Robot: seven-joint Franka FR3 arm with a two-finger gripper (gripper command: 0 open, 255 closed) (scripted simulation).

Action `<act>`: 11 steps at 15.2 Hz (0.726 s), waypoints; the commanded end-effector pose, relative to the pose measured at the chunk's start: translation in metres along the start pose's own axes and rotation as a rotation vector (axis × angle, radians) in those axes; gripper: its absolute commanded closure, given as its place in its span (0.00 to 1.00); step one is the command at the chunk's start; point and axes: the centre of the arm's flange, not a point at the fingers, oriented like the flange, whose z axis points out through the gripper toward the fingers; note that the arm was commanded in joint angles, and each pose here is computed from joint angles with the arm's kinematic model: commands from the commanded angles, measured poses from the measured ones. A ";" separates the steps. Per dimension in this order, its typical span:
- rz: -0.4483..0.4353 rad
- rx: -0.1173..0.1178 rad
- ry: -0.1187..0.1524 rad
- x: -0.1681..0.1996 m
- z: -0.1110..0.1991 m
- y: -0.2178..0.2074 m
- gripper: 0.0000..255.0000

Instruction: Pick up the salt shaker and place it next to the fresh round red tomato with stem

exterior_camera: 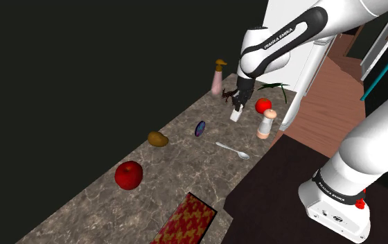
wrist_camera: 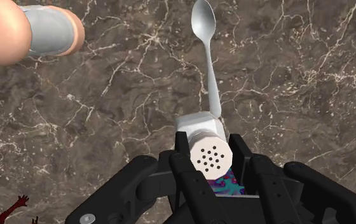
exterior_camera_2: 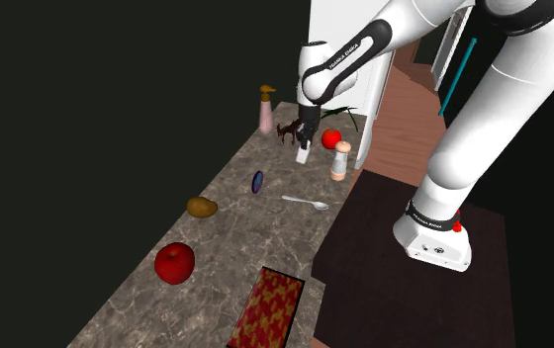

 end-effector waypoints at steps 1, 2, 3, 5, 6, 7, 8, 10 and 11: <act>-0.001 0.000 0.000 -0.003 -0.003 0.028 1.00; -0.001 0.000 0.000 -0.004 -0.003 0.041 1.00; -0.001 0.000 0.000 -0.005 -0.003 0.054 1.00; -0.001 0.000 0.000 -0.008 -0.003 0.081 1.00; -0.001 0.000 0.000 -0.010 -0.003 0.094 1.00; -0.001 0.000 0.000 -0.011 -0.003 0.107 1.00; -0.001 0.000 0.000 -0.012 -0.004 0.120 1.00; -0.001 0.000 0.000 -0.015 -0.004 0.146 1.00; -0.001 0.000 0.000 -0.017 -0.004 0.159 1.00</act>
